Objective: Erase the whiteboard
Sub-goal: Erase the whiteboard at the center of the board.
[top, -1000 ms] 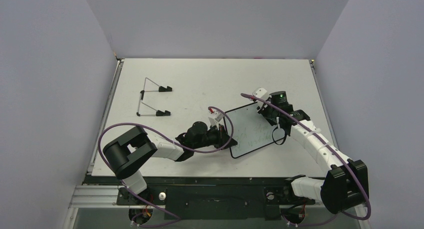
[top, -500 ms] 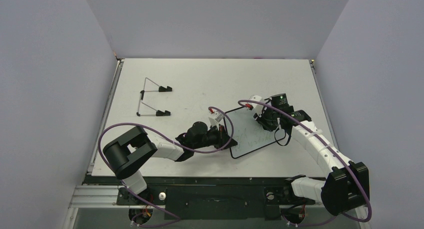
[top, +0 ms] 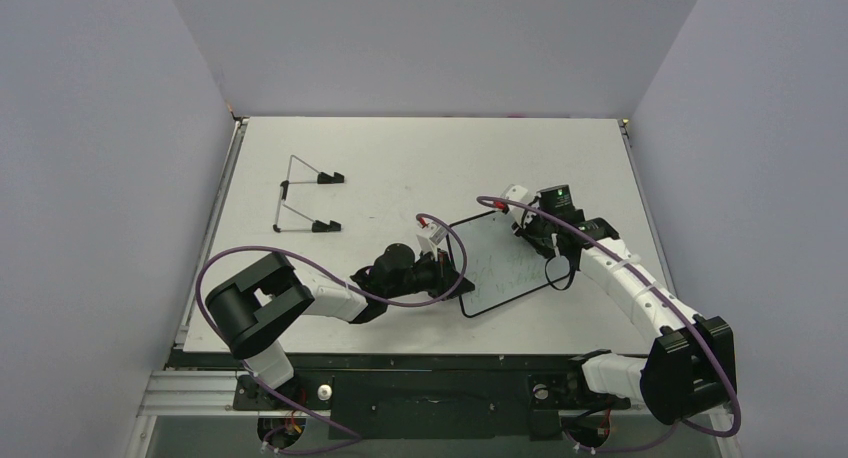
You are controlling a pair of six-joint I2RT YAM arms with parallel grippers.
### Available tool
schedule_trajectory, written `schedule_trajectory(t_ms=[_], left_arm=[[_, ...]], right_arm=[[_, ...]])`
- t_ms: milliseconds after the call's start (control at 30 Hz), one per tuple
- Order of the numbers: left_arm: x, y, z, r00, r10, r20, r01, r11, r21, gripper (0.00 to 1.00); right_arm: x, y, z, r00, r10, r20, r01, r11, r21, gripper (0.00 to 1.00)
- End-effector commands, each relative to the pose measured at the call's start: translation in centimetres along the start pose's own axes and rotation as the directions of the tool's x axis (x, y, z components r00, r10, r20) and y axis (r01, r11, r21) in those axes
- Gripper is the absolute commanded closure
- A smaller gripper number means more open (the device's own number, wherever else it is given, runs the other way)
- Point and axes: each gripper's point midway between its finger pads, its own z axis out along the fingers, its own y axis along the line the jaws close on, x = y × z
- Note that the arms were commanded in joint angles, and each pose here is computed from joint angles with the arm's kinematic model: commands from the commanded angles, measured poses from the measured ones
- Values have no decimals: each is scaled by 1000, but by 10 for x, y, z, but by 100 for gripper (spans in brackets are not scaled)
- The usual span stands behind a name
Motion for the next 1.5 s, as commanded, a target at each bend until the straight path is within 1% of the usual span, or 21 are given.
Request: schedule_trajectory(t_ms=[0, 133, 233, 267, 300, 333, 400, 467, 533, 567, 633, 667, 700, 767, 900, 1000, 1067, 1200, 1333, 1400, 1467], left_arm=[[4, -18, -5, 998, 66, -21, -64, 995, 73, 100], [4, -18, -5, 998, 67, -20, -65, 995, 74, 100], [3, -19, -5, 998, 68, -18, -66, 995, 75, 100], [3, -19, -4, 997, 69, -17, -67, 995, 76, 100], [3, -19, -4, 998, 68, -18, -67, 995, 76, 100], [3, -19, -4, 998, 68, -19, -66, 995, 76, 100], [3, -19, -5, 997, 70, -19, -68, 995, 75, 100], [3, -19, -4, 997, 72, -19, -71, 995, 76, 100], [3, -20, -5, 997, 74, -20, -72, 994, 77, 100], [2, -19, -5, 997, 73, -20, -71, 995, 75, 100], [2, -20, -5, 997, 75, -19, -73, 994, 76, 100], [2, -20, -5, 997, 76, -19, -74, 994, 76, 100], [2, -20, -5, 997, 75, -19, -73, 994, 76, 100], [2, -20, -5, 997, 75, -20, -74, 994, 75, 100], [2, -20, -4, 997, 78, -20, -76, 994, 76, 100], [2, -19, -4, 997, 78, -21, -76, 994, 75, 100], [2, -19, -5, 997, 76, -22, -74, 994, 76, 100], [3, -19, -5, 997, 75, -22, -73, 994, 75, 100], [3, -18, -5, 997, 73, -20, -72, 995, 74, 100], [3, -18, -5, 997, 73, -18, -71, 995, 74, 100], [3, -18, -5, 997, 72, -18, -71, 995, 74, 100]], right_arm=[[-16, -38, -3, 988, 122, 90, -138, 970, 201, 100], [-21, -34, -3, 982, 130, 137, -154, 970, 186, 100], [-24, -22, -3, 982, 114, 148, -131, 985, 115, 100], [-30, -16, -4, 982, 95, 165, -108, 991, 73, 100], [-26, -8, -4, 986, 81, 144, -87, 996, 31, 100], [-31, 0, -5, 986, 46, 163, -42, 999, -26, 100], [-24, 24, -9, 989, -19, 145, 41, 988, -150, 100], [-23, 37, -12, 986, -62, 154, 97, 969, -227, 100], [-24, 40, -13, 983, -83, 164, 122, 961, -247, 100], [-25, 37, -12, 986, -59, 158, 94, 969, -230, 100], [-21, 12, -6, 994, 16, 111, -6, 996, -89, 100], [-26, -1, -3, 991, 43, 126, -40, 999, -27, 100], [-19, -14, -2, 991, 93, 98, -99, 994, 54, 100], [-16, -33, -1, 984, 151, 97, -165, 973, 161, 100], [-11, -44, 2, 978, 188, 94, -205, 953, 224, 100], [-9, -41, 3, 983, 169, 75, -181, 961, 208, 100], [-5, -34, 5, 991, 128, 37, -132, 978, 163, 100], [-1, -5, 7, 1000, 12, -7, -13, 1000, -25, 100], [-5, 20, 3, 998, -50, 30, 55, 983, -175, 100], [-12, 35, -2, 995, -58, 81, 77, 964, -253, 100], [-18, 37, -5, 994, -31, 109, 59, 963, -262, 100]])
